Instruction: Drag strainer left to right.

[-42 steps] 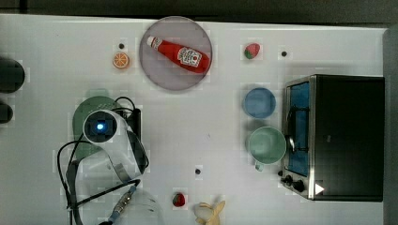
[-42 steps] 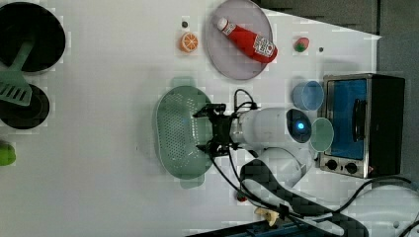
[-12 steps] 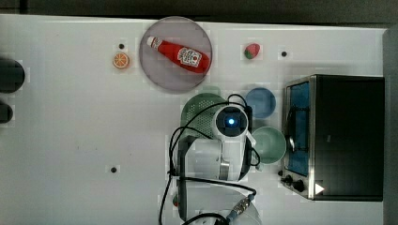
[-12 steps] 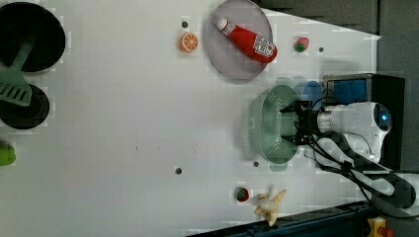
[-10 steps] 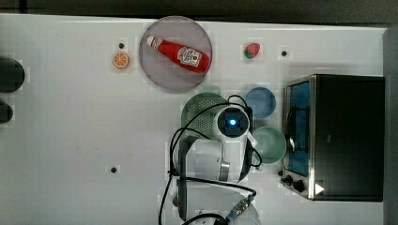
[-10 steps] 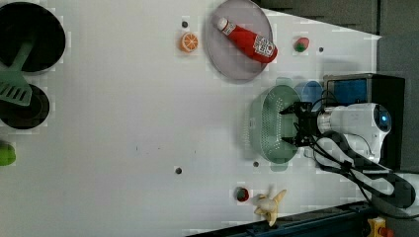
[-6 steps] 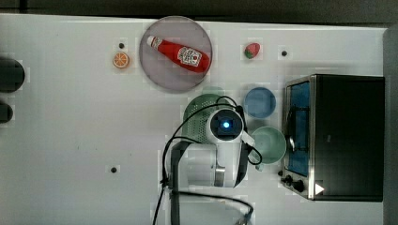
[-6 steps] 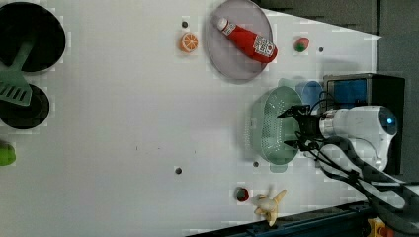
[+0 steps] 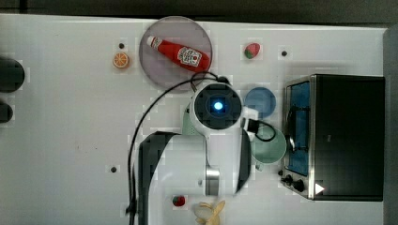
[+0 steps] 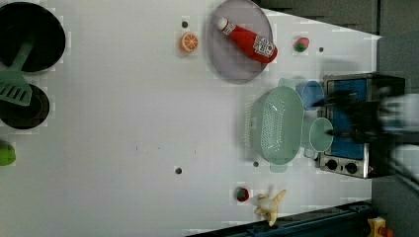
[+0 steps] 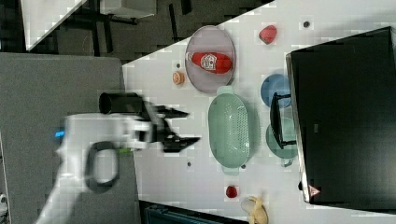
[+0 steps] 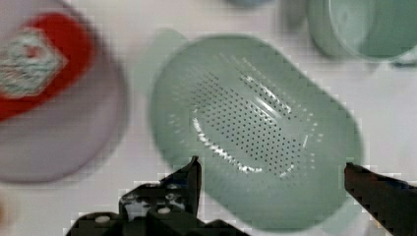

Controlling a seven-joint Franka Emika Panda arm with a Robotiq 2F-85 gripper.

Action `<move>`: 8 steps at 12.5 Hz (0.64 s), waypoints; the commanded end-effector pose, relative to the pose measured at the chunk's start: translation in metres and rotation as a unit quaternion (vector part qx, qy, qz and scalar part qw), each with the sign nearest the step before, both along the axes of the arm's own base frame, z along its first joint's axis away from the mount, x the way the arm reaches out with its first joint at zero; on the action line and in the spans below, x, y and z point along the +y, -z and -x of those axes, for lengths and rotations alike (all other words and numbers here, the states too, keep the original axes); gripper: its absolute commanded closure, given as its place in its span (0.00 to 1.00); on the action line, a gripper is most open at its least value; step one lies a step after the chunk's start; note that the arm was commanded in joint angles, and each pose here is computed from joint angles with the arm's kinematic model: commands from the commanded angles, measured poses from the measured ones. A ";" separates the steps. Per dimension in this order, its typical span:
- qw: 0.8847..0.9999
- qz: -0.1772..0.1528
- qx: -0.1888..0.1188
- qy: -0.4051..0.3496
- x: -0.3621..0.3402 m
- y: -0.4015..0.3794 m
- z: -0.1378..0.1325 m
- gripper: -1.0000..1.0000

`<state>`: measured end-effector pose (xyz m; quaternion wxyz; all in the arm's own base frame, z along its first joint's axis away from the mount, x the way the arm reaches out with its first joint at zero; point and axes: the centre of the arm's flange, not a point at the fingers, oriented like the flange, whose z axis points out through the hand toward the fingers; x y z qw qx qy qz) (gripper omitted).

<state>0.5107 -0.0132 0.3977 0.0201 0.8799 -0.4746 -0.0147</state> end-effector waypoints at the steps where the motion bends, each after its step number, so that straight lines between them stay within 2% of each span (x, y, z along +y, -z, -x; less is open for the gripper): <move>1: 0.998 0.001 -0.017 -0.066 -0.033 -0.102 0.001 0.00; 5: 0.998 -0.010 0.015 -0.068 -0.028 -0.180 0.016 0.00; 8: 0.997 -0.009 0.004 -0.071 -0.029 -0.203 0.017 0.00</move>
